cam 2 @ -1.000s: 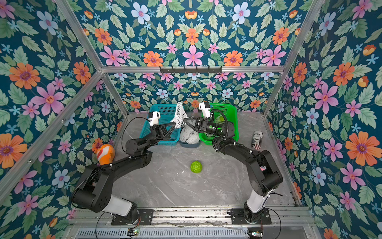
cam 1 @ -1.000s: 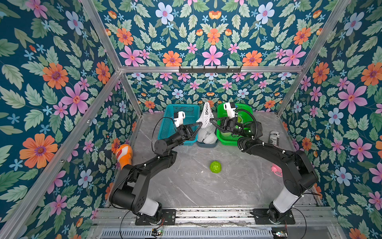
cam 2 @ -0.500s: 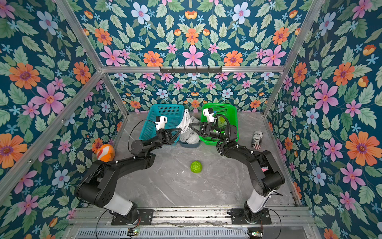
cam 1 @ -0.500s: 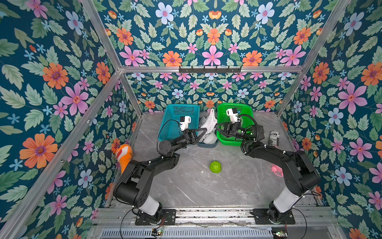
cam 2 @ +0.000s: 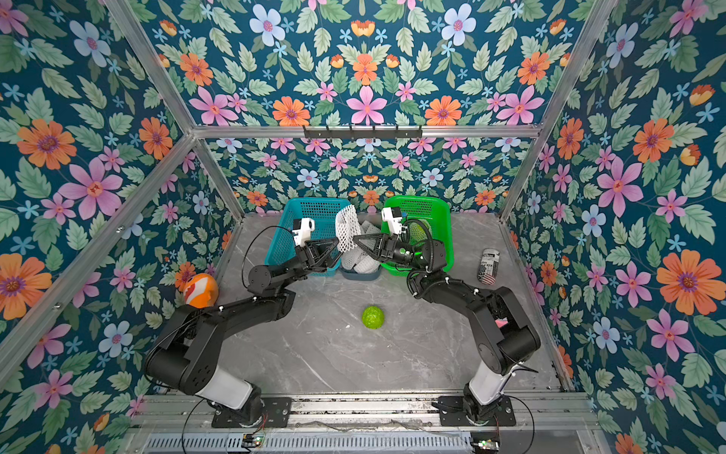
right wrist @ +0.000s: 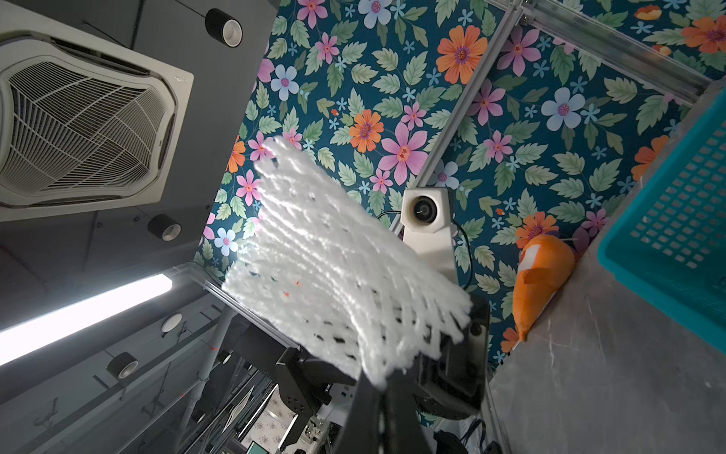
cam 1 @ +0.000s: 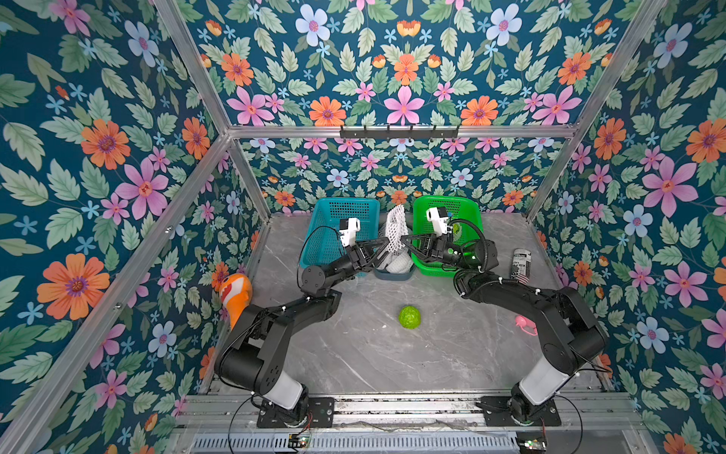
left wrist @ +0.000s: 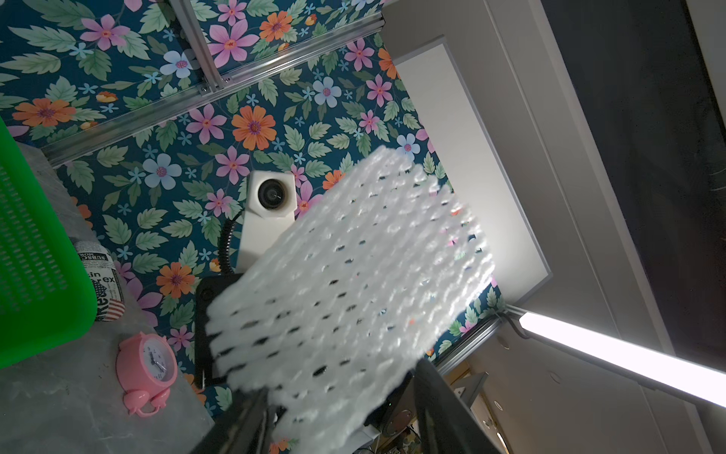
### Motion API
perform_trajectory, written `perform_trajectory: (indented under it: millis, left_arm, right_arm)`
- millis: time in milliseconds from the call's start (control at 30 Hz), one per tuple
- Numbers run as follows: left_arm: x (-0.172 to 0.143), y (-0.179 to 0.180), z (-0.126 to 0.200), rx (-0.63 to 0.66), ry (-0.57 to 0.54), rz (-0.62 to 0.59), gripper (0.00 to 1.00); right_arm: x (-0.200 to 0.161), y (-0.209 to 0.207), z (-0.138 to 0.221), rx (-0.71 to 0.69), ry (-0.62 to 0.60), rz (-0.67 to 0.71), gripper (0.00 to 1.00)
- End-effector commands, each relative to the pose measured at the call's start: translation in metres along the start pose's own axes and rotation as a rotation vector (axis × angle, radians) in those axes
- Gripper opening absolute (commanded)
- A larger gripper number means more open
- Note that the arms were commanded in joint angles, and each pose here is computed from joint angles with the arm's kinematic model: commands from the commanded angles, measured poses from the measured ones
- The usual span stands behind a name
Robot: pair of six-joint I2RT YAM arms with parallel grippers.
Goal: Sleeve custard apples in foam nets
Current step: Open the foam net.
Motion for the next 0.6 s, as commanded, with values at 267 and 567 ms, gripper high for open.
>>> perform_trajectory:
  millis: [267, 567]
  left_arm:
    - [0.003, -0.027, 0.003, -0.084, -0.024, -0.087, 0.00]
    - [0.005, -0.037, -0.002, -0.110, -0.008, -0.100, 0.00]
  right_arm:
    - [-0.002, 0.015, -0.004, 0.050, -0.037, 0.084, 0.01]
    - [-0.009, 0.049, -0.010, 0.106, 0.029, 0.129, 0.49]
Point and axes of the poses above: each gripper's point midway between its finger pads, its own z axis back along the fingers, its own y axis along the line the jaws close on, x = y × z, the point moved 1 cm from there along z, back along the fingers, and after that the axes turned 10 degrees about -z, right-handed, at the moved point
